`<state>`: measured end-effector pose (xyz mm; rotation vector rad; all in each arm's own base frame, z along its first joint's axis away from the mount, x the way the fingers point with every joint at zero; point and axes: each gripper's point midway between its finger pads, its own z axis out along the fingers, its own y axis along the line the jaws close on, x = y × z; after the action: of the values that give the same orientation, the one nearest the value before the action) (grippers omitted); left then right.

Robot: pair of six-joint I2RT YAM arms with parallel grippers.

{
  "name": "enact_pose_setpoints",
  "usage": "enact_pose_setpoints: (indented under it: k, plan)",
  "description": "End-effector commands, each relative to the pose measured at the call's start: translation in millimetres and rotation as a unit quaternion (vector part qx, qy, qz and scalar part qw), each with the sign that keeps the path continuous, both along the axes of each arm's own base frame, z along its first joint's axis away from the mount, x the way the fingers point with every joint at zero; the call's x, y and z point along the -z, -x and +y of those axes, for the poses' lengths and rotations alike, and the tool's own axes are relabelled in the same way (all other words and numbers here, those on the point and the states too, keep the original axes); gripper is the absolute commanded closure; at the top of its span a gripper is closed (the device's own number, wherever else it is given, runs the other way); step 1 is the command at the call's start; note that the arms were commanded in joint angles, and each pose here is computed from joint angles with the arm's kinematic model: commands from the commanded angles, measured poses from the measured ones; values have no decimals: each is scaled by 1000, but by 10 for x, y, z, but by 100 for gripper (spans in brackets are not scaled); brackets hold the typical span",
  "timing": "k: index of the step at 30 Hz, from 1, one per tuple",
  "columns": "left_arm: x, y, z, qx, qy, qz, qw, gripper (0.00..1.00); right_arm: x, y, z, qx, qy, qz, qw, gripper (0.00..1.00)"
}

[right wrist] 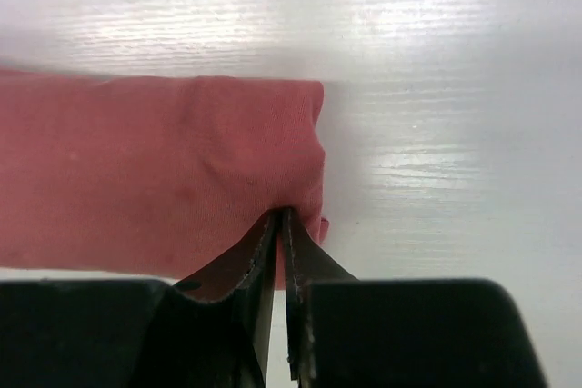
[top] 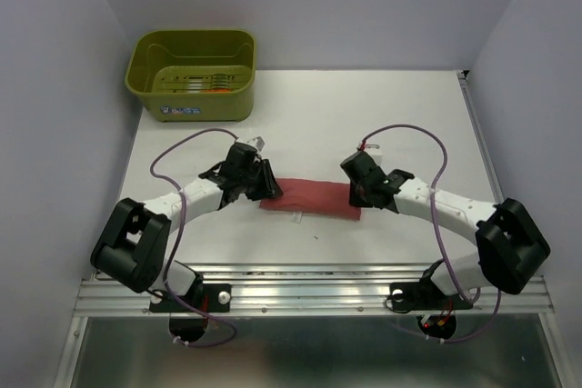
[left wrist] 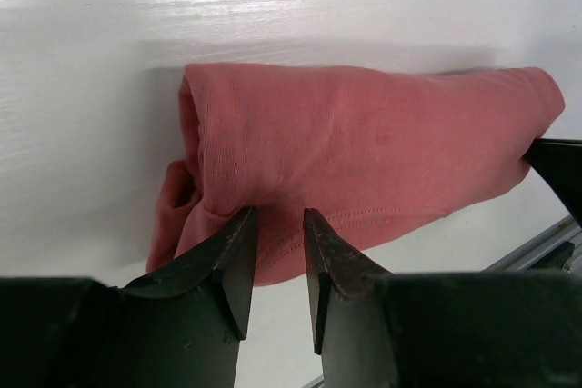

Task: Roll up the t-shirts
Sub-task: Roll the T-shirt to the center of the board.

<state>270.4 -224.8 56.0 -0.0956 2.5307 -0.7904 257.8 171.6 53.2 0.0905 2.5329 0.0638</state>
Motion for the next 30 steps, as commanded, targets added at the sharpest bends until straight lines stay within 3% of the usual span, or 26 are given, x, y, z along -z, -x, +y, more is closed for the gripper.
enact_pose_setpoints:
  k: [1, 6, 15, 20, 26, 30]
  plan:
    - [-193, -27, 140, -22, -21, -18, 999, 61, -588, -163, 40, -11, -24, -69, 997, 86]
    - [-600, -162, 48, -22, 4, -59, 998, 61, -970, -160, 190, 0, -104, -100, 989, 82]
    - [-750, -160, -505, 28, 38, -72, 996, 63, -745, -155, 666, 2, -228, -64, 972, 81]
    - [-469, -180, -672, 34, 32, -50, 998, 64, -420, -155, 634, 19, -212, -46, 976, 81]
    - [23, -72, -559, 31, -4, -11, 999, 64, 190, 75, 300, 48, -141, -4, 989, 82]
    - [113, 6, -485, 34, -15, -5, 999, 65, 286, 168, 214, 46, -130, 5, 990, 84]
